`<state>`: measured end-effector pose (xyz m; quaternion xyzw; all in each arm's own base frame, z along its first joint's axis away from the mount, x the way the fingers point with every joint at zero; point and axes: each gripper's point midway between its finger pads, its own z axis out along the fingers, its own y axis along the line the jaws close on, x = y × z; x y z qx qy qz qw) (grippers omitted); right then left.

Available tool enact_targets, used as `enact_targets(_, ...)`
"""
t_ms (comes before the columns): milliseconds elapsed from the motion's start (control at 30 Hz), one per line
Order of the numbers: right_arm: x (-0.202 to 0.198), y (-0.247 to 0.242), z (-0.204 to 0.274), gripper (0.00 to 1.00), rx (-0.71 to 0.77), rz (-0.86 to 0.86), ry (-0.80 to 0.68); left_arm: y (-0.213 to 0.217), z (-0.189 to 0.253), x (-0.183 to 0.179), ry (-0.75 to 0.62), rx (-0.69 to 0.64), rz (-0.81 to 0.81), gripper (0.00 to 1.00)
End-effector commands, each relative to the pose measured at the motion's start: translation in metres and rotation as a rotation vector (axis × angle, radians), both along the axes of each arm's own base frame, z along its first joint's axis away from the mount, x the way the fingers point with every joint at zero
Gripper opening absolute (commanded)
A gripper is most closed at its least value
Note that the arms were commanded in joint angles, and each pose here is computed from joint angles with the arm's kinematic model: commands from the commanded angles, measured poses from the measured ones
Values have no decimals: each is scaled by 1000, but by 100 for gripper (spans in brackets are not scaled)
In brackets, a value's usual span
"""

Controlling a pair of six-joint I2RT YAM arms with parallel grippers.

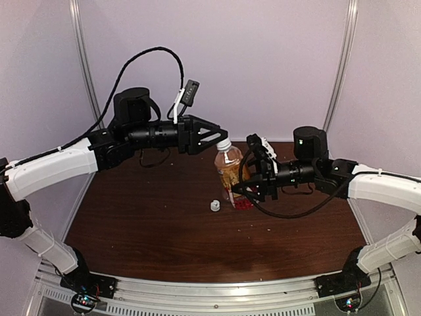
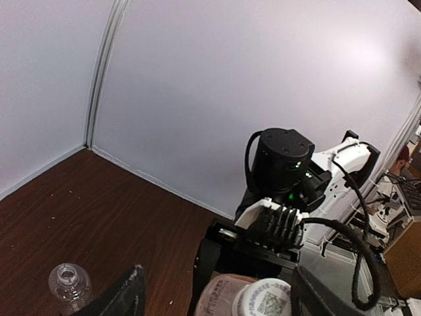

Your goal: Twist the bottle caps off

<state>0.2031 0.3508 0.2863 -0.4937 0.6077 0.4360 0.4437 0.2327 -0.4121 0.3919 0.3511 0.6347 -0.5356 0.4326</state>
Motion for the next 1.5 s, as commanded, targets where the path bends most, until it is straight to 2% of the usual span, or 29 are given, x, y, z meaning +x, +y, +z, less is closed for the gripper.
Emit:
enact_targets(0,-26,4,14,37,52,167,5,7,31,-40,-166,-110,-223,77)
enact_targets(167,-36,6,19,37,77,239,30,9,34,-65,-238,-135,-383,77)
enact_targets(367,-45,8,21,37,95,303,53,10,32,-77,-292,-149,-469,76)
enact_targets(1267,-43,13,23,37,109,328,70,1,-1,-75,-279,-106,-508,47)
enact_targets(1400,-42,13,21,37,105,323,70,2,2,-75,-285,-114,-505,47)
enact_targets(1467,-42,13,19,36,102,320,72,1,4,-74,-286,-116,-494,53)
